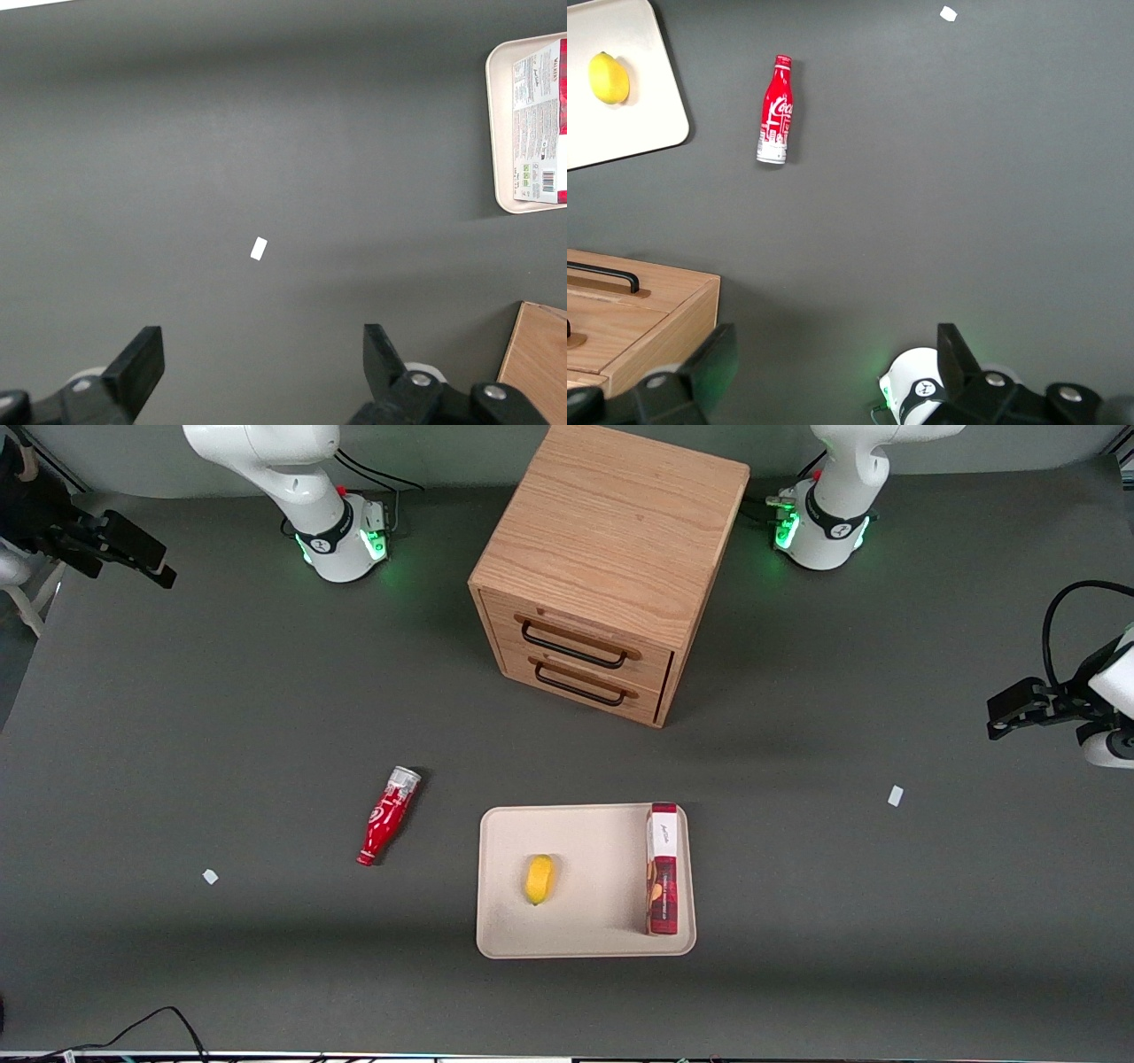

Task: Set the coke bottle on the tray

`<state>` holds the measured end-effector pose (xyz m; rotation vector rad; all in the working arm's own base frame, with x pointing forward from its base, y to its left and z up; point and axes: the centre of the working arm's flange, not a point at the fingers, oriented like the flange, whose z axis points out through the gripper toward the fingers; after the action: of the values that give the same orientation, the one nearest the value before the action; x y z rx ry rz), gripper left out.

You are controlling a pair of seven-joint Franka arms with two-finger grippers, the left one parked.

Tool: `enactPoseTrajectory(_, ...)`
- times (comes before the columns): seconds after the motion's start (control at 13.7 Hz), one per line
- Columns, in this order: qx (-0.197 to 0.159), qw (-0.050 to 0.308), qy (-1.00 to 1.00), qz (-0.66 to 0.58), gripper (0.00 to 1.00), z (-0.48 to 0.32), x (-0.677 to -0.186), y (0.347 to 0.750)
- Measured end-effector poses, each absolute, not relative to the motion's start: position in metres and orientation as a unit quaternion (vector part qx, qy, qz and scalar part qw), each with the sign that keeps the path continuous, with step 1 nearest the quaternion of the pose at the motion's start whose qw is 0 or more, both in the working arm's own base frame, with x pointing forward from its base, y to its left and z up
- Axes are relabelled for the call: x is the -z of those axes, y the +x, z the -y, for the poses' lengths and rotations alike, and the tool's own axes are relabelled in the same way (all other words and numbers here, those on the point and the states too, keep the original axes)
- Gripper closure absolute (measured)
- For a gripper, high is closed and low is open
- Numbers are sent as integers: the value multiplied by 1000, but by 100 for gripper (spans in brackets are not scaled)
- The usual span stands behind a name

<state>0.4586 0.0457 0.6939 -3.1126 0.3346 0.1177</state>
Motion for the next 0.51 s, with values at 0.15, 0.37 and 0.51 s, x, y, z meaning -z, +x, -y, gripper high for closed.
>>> enactPoseTrajectory(0.15, -41, 4, -993, -109, 0, -46, -690, 462)
enactPoseTrajectory(0.37, -40, 4, -993, -110, 0, -46, -691, 462)
enactPoseTrajectory(0.51, -41, 4, -993, -107, 0, -49, -691, 462)
